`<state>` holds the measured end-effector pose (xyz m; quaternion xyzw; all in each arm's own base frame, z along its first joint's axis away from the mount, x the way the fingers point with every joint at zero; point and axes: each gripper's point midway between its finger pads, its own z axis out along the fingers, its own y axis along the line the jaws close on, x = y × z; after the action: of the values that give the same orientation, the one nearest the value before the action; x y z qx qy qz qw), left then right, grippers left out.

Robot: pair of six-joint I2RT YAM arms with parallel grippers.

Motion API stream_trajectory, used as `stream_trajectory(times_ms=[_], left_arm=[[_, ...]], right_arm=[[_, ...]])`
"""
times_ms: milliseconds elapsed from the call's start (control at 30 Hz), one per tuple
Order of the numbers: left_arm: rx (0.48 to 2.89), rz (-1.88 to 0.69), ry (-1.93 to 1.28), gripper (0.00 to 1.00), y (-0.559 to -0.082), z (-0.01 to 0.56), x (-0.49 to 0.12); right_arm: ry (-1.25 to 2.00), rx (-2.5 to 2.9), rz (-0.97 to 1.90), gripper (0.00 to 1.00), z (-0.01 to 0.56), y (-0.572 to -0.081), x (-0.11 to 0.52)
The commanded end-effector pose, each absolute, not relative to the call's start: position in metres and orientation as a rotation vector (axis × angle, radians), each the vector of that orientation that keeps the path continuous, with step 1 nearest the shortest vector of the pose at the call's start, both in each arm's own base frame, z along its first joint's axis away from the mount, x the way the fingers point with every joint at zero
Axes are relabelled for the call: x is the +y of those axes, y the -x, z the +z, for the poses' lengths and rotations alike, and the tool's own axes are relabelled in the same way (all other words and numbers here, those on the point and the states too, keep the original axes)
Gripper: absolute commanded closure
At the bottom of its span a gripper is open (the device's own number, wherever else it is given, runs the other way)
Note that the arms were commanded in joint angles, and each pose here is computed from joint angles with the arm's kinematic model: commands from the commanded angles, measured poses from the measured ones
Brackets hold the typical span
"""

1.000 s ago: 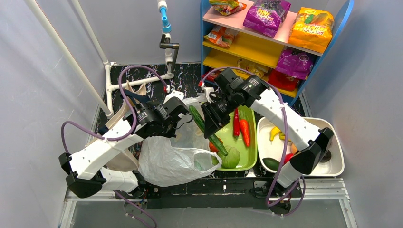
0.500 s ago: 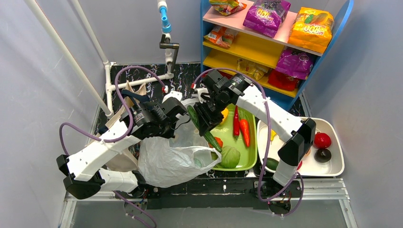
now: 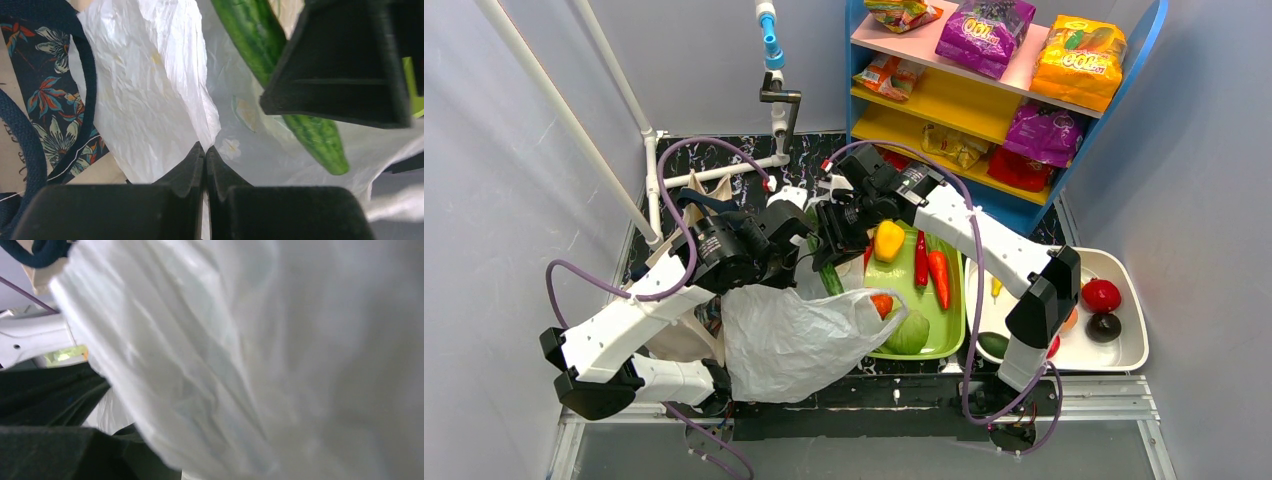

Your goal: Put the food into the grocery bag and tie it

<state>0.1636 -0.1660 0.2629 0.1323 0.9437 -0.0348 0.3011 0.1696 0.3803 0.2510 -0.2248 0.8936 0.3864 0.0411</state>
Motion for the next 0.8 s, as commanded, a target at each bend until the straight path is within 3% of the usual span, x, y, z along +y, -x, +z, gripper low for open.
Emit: stream_trajectory(times_ms=[0,200,267,500,767], left_arm=[[2.484,-0.142,-0.329,1.00,-0.163,0.274,-0.170],[2.484,-0.139,-0.315,1.00,-0.162,0.274,-0.167],[2.488,-0.133,-0.309,1.00,-0.161,0.272,-0.165],[2.495,-0.116,-0.300,1.00,-0.160,0.269,-0.161],[2.495,-0.073,-0.260,1.00,-0.154,0.257,-0.143]], right_arm=[[0.603,2.619,1.346,0.88,0.282,-0.171,0.400],[0.660,2.565,1.423,0.39,0.289,-0.162,0.407],[0.686,2.537,1.453,0.28,0.293,-0.158,0.407],[0.737,2.493,1.483,0.18,0.298,-0.149,0.401],[0.764,2.446,1.394,0.14,0.319,-0.150,0.386]])
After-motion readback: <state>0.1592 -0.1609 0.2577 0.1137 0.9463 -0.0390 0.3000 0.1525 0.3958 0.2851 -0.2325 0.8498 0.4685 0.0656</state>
